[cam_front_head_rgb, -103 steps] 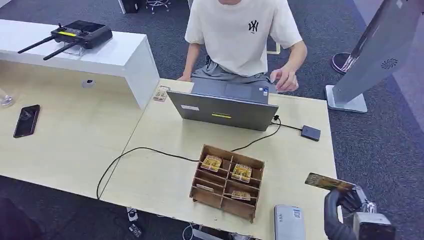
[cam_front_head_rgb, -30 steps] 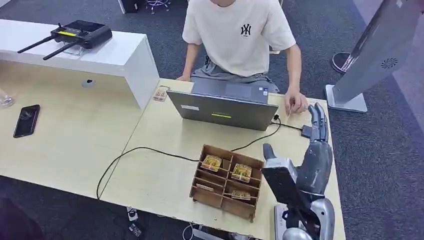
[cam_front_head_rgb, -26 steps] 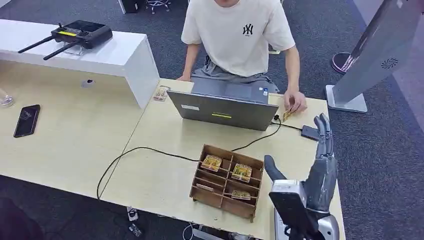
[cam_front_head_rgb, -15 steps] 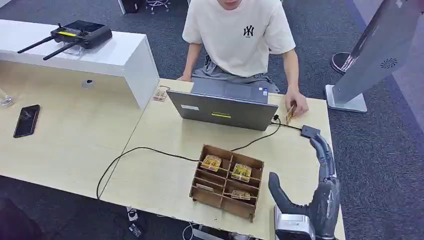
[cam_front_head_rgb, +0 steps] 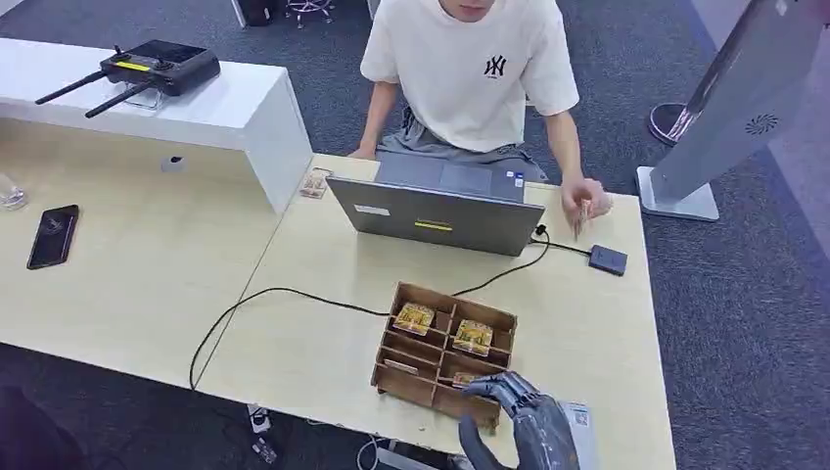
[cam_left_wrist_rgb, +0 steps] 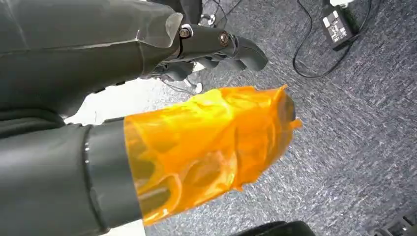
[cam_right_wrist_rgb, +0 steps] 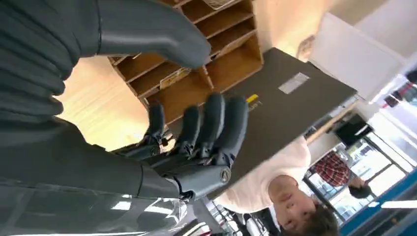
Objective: Pass the card to the sensor for recognition and then transmit it.
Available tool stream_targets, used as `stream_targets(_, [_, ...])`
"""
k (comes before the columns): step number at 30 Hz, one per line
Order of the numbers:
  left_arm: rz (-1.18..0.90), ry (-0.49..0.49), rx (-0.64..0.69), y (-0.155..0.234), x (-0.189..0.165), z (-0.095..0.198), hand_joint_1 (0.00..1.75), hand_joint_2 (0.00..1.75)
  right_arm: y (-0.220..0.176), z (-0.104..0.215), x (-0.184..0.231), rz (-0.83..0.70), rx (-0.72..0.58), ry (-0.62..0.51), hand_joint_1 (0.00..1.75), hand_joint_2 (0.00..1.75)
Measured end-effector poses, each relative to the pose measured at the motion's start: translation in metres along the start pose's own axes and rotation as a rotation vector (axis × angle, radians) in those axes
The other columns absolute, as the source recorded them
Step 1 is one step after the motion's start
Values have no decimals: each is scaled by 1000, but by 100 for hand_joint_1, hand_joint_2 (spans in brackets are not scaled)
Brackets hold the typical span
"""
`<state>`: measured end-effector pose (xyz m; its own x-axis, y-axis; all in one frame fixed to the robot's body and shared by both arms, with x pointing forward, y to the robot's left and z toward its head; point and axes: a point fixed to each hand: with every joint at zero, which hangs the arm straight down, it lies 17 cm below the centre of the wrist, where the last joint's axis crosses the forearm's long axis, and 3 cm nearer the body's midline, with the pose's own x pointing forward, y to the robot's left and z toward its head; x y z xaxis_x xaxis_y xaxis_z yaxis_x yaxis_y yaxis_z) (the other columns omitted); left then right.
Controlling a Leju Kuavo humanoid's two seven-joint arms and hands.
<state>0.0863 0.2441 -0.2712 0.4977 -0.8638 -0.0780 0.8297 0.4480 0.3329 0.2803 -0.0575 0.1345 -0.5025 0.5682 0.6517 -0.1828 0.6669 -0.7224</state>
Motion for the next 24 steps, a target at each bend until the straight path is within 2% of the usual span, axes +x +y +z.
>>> stream_targets(4, [-6,-2,6,5,2,-1,0,0,11,-1,-17,116,29,27,28,175])
stream_targets(6, [-9,-2,9,7,3,-1,0,0,18,0,-27,163,44,49,42,175])
stream_targets(8, [-9,0,9,7,3,-1,0,0,22,1,-34,186,54,64,49,175])
stream_targets(10, [-12,2,10,8,3,-1,0,0,27,2,-41,211,65,81,42,175])
stream_targets(12, [-13,3,10,8,3,-1,0,0,30,2,-48,235,72,98,44,175])
stream_targets(14, [-15,3,10,8,3,-1,0,0,33,2,-52,258,75,108,63,175])
stream_targets(15, [-16,3,10,8,3,-1,0,0,34,2,-54,268,75,111,63,175])
stream_targets(17, [-16,3,10,8,3,-1,0,0,36,1,-56,283,77,114,129,175])
stream_targets(18, [-17,3,10,8,3,-1,0,0,37,1,-57,291,78,114,129,175])
stream_targets(20, [-19,4,9,8,3,-1,0,0,37,0,-59,308,76,119,113,175])
stream_targets(22, [-21,4,7,8,3,-1,0,0,39,-1,-61,323,77,119,113,175])
stream_targets(23, [-22,4,6,7,3,-1,0,0,39,-2,-61,329,77,117,126,175])
stream_targets(24, [-22,3,6,7,3,-1,0,0,40,-3,-61,335,77,116,126,175])
